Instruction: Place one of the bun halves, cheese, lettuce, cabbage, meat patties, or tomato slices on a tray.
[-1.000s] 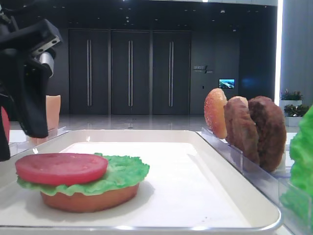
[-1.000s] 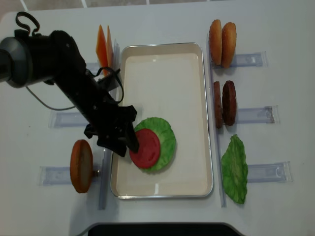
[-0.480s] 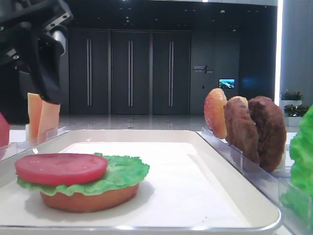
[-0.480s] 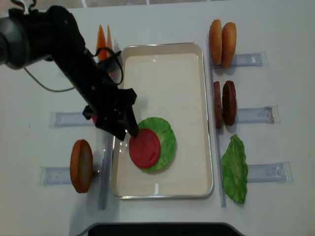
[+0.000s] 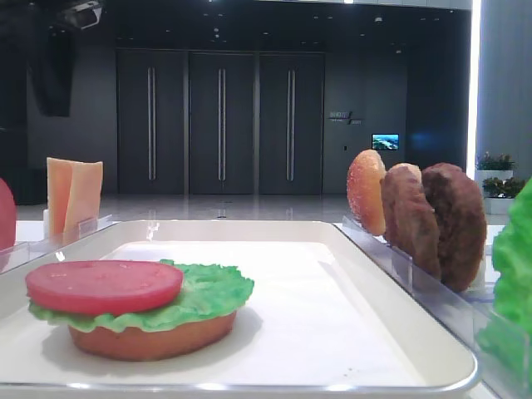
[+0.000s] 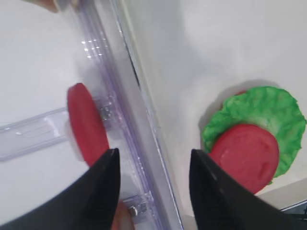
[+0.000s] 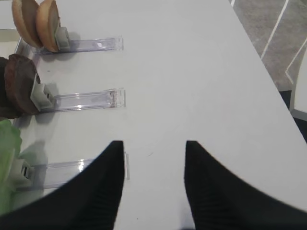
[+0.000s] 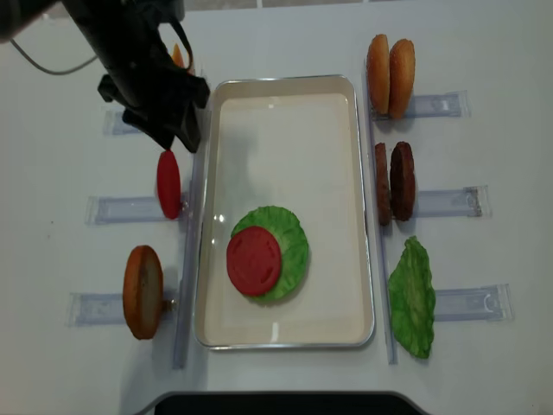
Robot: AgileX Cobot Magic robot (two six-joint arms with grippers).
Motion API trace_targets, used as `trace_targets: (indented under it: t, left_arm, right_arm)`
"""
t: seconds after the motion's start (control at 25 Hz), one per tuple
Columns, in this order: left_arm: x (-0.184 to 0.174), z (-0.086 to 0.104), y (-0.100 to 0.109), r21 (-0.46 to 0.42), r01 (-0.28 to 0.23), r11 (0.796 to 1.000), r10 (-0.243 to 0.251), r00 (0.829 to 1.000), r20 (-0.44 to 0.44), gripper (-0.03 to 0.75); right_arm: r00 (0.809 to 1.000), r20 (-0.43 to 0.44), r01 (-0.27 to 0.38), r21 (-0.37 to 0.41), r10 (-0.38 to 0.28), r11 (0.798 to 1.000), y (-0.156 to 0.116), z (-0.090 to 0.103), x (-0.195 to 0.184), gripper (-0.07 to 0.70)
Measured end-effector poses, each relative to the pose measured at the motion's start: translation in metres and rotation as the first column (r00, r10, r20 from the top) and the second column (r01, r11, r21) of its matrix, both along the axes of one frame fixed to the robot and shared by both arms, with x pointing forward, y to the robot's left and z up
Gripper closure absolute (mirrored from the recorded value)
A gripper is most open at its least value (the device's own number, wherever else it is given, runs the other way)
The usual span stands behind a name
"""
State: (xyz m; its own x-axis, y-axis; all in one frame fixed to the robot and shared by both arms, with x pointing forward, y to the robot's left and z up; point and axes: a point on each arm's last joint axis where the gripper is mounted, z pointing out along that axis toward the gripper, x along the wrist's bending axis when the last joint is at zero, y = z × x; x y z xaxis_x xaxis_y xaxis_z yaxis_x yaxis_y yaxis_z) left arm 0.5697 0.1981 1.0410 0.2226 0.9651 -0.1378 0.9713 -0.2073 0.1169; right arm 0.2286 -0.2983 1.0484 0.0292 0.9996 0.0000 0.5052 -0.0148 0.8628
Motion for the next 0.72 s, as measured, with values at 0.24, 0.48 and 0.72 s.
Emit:
trace_targets:
  t: [0.24,0.48,0.72]
  left_arm:
    - [0.007,0.011,0.055,0.039,-0.119,0.992,0.117,0.992,0.041,0.356]
    - [0.000,0.032,0.105,0.133,-0.221,0.966,0.205,0.971,0.122,0.360]
    - [-0.021,0.057,0.114,0.144,-0.250,0.958,0.219,0.955,0.199,0.360]
  right_arm:
    - [1.000,0.000,0.000,0.000,0.000,1.000,0.000,0.000,0.000,0.342]
    - [1.000,0.000,0.000,0.000,0.000,1.000,0.000,0.000,0.000,0.342]
    - [1.000,0.000,0.000,0.000,0.000,1.000,0.000,0.000,0.000,0.342]
